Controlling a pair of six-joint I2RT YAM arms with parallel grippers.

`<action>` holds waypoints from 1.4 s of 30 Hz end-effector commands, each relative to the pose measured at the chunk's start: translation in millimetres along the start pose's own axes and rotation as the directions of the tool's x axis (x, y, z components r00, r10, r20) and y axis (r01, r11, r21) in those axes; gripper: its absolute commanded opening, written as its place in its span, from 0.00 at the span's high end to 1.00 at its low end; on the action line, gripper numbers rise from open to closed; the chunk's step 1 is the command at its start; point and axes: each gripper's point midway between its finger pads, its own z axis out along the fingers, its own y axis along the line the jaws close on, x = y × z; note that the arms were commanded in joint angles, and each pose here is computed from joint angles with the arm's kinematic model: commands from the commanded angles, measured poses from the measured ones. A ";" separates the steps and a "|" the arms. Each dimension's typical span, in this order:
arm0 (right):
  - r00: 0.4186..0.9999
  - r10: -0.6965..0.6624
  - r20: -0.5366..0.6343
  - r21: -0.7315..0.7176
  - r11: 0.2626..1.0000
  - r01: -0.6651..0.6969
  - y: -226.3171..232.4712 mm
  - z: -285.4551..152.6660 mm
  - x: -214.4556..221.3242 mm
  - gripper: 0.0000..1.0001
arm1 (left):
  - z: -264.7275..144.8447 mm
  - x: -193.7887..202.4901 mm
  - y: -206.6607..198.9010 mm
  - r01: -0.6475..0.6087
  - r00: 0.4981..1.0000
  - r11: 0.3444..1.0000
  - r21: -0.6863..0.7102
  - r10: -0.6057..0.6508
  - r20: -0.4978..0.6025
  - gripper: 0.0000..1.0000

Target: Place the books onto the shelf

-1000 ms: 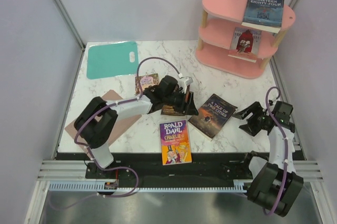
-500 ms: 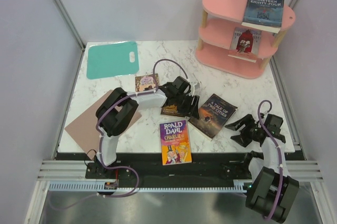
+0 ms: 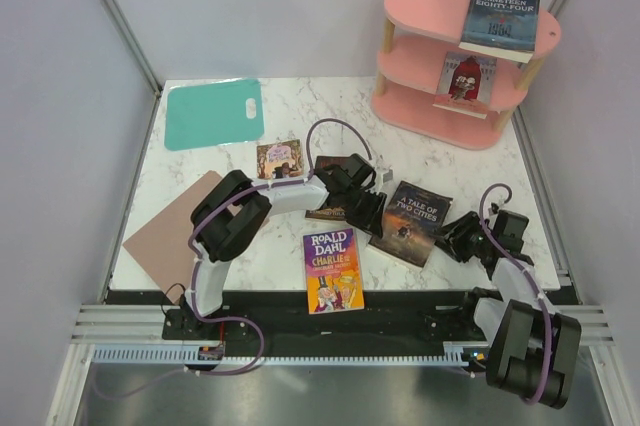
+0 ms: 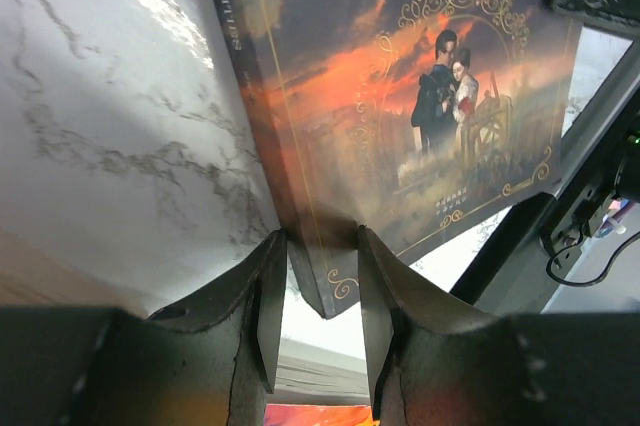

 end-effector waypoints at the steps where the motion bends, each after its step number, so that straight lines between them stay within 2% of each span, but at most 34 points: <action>1: 0.993 -0.070 0.096 -0.022 0.997 0.072 10.7 9.1 -23.8 0.53 | -0.6 -4.9 -9.8 -0.037 0.999 0.999 0.017 0.038 -0.004 0.59; 8: 0.984 -0.132 0.119 -0.106 0.984 0.144 51.6 3.3 -33.7 0.66 | 6.8 3.4 -3.5 -0.023 0.999 1.000 0.002 0.023 -0.037 0.59; 12: 0.980 -0.162 0.119 -0.163 0.970 0.180 76.1 -2.7 -30.1 0.67 | 11.3 3.5 -3.8 -0.019 0.999 1.000 0.005 0.019 -0.046 0.60; 16: 0.977 -0.186 0.108 -0.159 0.967 0.201 76.3 2.5 -22.8 0.64 | 12.4 2.1 -4.5 -0.019 0.999 1.000 0.004 0.019 -0.047 0.59; 20: 0.984 -0.175 -0.017 -0.145 0.975 0.171 58.6 22.8 0.2 0.61 | 10.9 -2.4 -6.2 -0.023 0.999 1.000 0.002 0.023 -0.035 0.59; 22: 0.980 -0.181 -0.081 -0.135 0.976 0.169 51.8 32.7 11.9 0.57 | 10.5 -4.5 -7.6 -0.026 0.999 1.000 0.004 0.026 -0.033 0.59; 24: 0.976 -0.193 -0.105 -0.163 0.971 0.175 56.7 37.1 15.8 0.57 | 10.4 -6.0 -8.2 -0.028 0.999 1.000 0.004 0.028 -0.033 0.59; 26: 0.971 -0.199 -0.130 -0.177 0.969 0.175 60.0 40.5 22.5 0.63 | 10.1 -5.7 -9.1 -0.029 0.999 1.000 0.005 0.029 -0.034 0.58; 27: 0.970 -0.209 -0.124 -0.191 0.964 0.184 65.2 41.0 21.1 0.80 | 9.9 -5.9 -8.1 -0.031 0.999 1.000 -0.001 0.031 -0.032 0.58; 29: 0.968 -0.228 -0.103 -0.220 0.954 0.202 75.3 38.3 18.0 0.98 | 8.4 -4.6 -5.6 -0.032 0.999 0.999 -0.011 0.031 -0.030 0.55; 35: 0.955 -0.293 -0.044 -0.253 0.928 0.273 99.9 24.6 6.0 1.00 | -11.3 -12.1 5.2 -0.046 0.997 0.994 -0.099 0.051 0.051 0.38; 39: 0.949 -0.313 -0.024 -0.277 0.915 0.294 117.2 16.5 -0.2 1.00 | -38.0 -25.6 18.9 -0.002 0.988 0.986 -0.167 0.028 0.150 0.35; 42: 0.949 -0.314 -0.004 -0.295 0.908 0.299 130.7 9.5 -5.0 1.00 | -59.1 -34.6 19.2 0.059 0.967 0.987 -0.149 -0.020 0.255 0.34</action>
